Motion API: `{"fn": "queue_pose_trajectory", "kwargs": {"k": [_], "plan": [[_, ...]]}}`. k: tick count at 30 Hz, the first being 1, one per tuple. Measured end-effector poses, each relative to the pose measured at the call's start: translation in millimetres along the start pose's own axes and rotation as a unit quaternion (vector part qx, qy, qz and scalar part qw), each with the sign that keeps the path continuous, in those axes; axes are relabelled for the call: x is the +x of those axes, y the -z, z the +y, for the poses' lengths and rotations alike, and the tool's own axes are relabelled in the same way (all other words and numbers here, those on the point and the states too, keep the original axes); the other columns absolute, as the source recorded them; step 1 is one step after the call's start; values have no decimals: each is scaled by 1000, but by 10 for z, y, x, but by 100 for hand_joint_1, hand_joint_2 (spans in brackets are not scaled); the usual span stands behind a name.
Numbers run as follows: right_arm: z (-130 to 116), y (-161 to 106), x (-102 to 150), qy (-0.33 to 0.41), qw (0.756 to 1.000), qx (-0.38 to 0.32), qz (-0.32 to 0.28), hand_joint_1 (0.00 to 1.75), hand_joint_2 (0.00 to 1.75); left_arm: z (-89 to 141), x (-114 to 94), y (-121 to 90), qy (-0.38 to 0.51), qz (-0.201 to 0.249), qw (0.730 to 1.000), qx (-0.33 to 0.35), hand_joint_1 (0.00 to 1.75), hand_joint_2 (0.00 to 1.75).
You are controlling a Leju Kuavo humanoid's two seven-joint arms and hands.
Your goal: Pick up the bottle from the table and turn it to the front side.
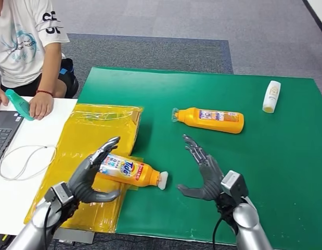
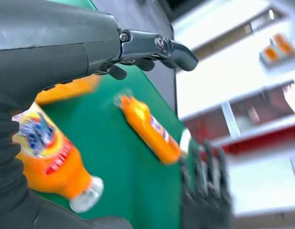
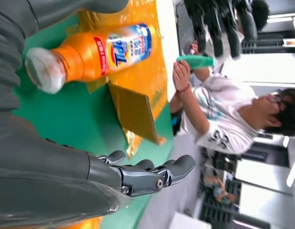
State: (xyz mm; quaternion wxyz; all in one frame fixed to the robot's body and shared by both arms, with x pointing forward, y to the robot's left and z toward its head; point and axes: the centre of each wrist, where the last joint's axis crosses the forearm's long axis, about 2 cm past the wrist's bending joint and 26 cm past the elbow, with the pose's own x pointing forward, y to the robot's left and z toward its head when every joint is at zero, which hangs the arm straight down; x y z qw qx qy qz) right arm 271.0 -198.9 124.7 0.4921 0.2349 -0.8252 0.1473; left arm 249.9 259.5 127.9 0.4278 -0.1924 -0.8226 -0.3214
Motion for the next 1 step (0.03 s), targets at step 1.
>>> {"fn": "queue_pose_trajectory", "kwargs": {"k": [1], "plan": [[-10, -6, 22, -3, 1000, -2, -4, 0, 175, -2, 11, -24, 5, 3, 1000, 7, 0, 175]]}}
